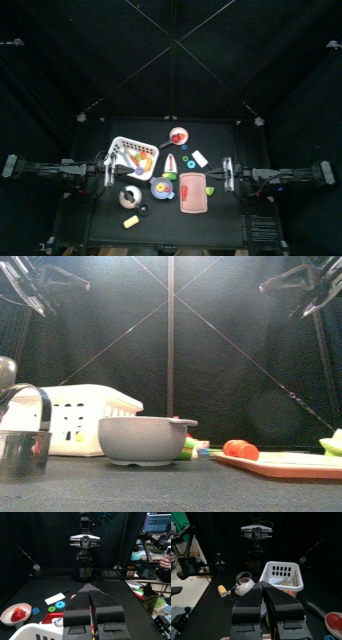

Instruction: Grab yellow gear

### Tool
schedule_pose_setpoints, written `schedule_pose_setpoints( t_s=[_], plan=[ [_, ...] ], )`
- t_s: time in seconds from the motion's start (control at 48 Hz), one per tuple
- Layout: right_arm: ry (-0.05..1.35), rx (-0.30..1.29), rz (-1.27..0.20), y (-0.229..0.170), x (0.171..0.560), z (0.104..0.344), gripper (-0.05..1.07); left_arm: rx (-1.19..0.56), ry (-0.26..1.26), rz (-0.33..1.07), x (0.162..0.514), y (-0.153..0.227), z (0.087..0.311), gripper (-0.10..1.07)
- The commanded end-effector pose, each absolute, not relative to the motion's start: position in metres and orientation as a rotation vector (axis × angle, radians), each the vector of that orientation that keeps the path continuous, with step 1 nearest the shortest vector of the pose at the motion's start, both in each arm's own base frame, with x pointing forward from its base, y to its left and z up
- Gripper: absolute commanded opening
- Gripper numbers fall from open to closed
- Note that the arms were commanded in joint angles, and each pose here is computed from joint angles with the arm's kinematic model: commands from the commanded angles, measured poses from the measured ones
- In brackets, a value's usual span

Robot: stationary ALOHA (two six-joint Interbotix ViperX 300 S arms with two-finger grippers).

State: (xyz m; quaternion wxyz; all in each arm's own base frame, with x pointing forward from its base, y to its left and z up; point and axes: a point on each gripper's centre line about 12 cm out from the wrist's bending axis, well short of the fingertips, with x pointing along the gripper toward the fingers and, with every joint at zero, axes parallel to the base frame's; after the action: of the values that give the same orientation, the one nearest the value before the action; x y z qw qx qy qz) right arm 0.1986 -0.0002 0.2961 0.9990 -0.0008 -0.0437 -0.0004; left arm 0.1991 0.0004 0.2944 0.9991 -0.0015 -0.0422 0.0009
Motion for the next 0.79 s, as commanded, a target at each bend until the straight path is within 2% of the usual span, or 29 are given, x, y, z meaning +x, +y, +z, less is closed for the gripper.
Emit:
schedule_pose_setpoints(
  t_s=[0.0,0.146,0.25,0.583,0.771],
  plan=[
    [-0.064,0.011,0.001,0.0,0.203,0.291,-0.03,-0.011,-0.069,-0.005,0.201,-0.001,0.289,0.0],
    [-0.018,0.061,0.005,0.001,0.214,0.284,0.04,-0.045,-0.043,-0.007,0.207,-0.002,0.285,0.0],
    [0.031,0.11,0.007,0.002,0.228,0.279,0.05,-0.062,0.0,-0.024,0.217,-0.007,0.279,0.05],
    [0.224,0.211,-0.004,0.006,0.295,0.247,0.06,-0.058,0.147,-0.061,0.245,-0.019,0.25,0.31],
    [0.307,0.21,0.012,0.016,0.342,0.23,0.07,-0.05,0.141,-0.084,0.247,-0.024,0.254,0.46]
  ],
)
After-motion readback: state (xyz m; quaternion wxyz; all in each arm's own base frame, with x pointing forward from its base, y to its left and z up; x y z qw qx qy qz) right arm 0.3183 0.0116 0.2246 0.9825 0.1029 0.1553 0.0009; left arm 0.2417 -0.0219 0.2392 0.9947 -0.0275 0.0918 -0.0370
